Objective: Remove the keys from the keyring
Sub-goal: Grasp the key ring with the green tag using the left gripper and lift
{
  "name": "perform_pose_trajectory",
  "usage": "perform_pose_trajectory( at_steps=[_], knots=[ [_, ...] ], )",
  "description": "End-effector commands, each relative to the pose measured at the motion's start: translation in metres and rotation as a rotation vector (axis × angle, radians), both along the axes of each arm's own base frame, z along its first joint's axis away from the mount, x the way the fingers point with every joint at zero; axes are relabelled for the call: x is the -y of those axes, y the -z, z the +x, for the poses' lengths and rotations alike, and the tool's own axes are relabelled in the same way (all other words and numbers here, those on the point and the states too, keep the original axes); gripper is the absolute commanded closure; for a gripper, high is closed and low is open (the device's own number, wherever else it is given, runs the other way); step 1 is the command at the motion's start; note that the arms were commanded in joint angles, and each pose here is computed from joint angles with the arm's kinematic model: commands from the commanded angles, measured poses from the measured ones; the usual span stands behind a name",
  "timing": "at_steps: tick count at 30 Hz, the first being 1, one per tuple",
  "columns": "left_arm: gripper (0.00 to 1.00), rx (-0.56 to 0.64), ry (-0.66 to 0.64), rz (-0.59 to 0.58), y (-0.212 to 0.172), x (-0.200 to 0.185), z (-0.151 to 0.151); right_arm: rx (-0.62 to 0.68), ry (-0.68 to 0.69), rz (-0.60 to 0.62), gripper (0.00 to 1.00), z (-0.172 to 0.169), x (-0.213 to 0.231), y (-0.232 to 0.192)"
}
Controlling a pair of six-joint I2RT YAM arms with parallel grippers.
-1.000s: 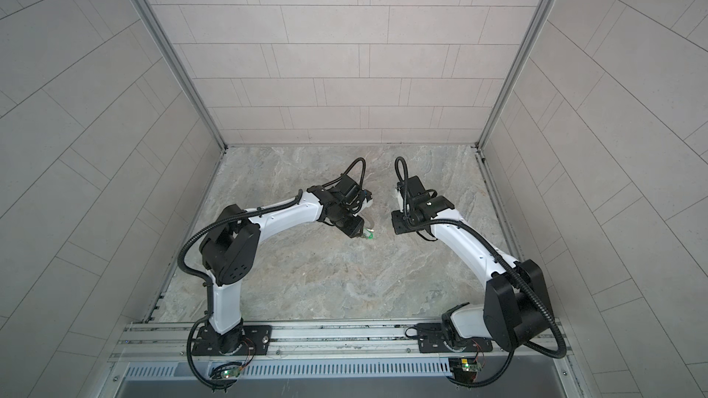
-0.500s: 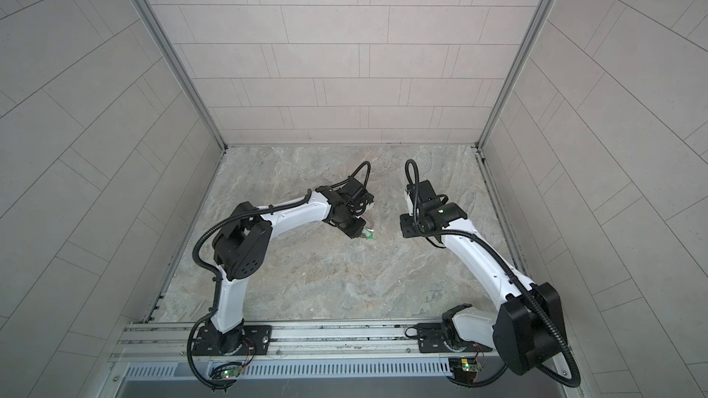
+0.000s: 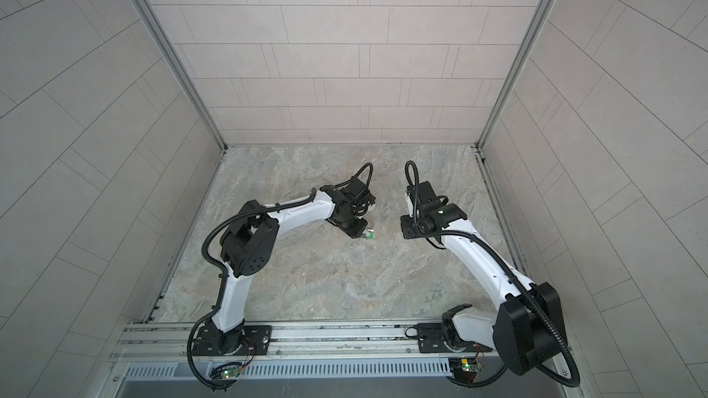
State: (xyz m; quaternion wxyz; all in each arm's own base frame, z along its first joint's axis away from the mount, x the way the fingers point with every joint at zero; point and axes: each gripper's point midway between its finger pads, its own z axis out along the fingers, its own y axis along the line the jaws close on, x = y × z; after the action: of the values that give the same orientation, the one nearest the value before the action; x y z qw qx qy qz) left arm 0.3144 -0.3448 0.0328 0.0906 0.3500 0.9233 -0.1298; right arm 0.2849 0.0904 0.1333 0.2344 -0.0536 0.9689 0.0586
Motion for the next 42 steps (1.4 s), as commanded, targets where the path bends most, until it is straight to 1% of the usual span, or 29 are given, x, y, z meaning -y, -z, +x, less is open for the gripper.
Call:
perform_pose_trajectory(
  at_steps=[1, 9, 12, 15, 21, 24, 27, 33, 35, 36, 37, 40, 42],
  knots=[
    [0.77, -0.015, 0.016, 0.029, 0.001, -0.002, -0.004, 0.013, 0.012, -0.015, 0.65, -0.003, 0.007, -0.007],
    [0.91, -0.007, 0.024, 0.031, 0.0, -0.001, -0.003, 0.025, 0.019, -0.024, 0.7, -0.005, 0.01, -0.008],
    [0.99, 0.011, 0.039, 0.026, -0.007, -0.001, -0.002, 0.031, 0.017, -0.025, 0.71, -0.004, 0.01, -0.009],
    [1.0, 0.042, 0.066, 0.015, -0.023, -0.001, 0.0, 0.048, 0.01, -0.022, 0.71, -0.003, 0.01, -0.011],
    [1.0, 0.112, 0.143, 0.013, -0.062, -0.005, 0.001, 0.128, -0.013, 0.005, 0.71, -0.003, 0.007, -0.023],
    [1.0, 0.155, 0.187, 0.017, -0.082, -0.009, 0.0, 0.199, -0.047, 0.042, 0.71, -0.004, 0.002, -0.035],
    [1.0, 0.209, 0.247, 0.009, -0.107, -0.014, -0.002, 0.297, -0.099, 0.095, 0.7, -0.008, -0.006, -0.053],
    [1.0, 0.281, 0.37, 0.004, -0.148, -0.023, -0.011, 0.535, -0.228, 0.176, 0.69, -0.019, -0.021, -0.086],
    [1.0, 0.3, 0.404, -0.003, -0.159, -0.024, -0.016, 0.617, -0.337, 0.2, 0.69, -0.028, -0.033, -0.092],
    [1.0, 0.312, 0.421, -0.009, -0.164, -0.025, -0.017, 0.688, -0.406, 0.201, 0.69, -0.032, -0.04, -0.101],
    [1.0, 0.326, 0.435, -0.014, -0.169, -0.026, -0.019, 0.718, -0.434, 0.195, 0.69, -0.035, -0.042, -0.094],
    [1.0, 0.354, 0.476, -0.05, -0.182, -0.026, -0.026, 0.811, -0.445, 0.215, 0.68, -0.037, -0.044, -0.103],
    [1.0, 0.364, 0.499, -0.082, -0.188, -0.024, -0.031, 0.821, -0.47, 0.244, 0.68, -0.038, -0.051, -0.106]
  ],
)
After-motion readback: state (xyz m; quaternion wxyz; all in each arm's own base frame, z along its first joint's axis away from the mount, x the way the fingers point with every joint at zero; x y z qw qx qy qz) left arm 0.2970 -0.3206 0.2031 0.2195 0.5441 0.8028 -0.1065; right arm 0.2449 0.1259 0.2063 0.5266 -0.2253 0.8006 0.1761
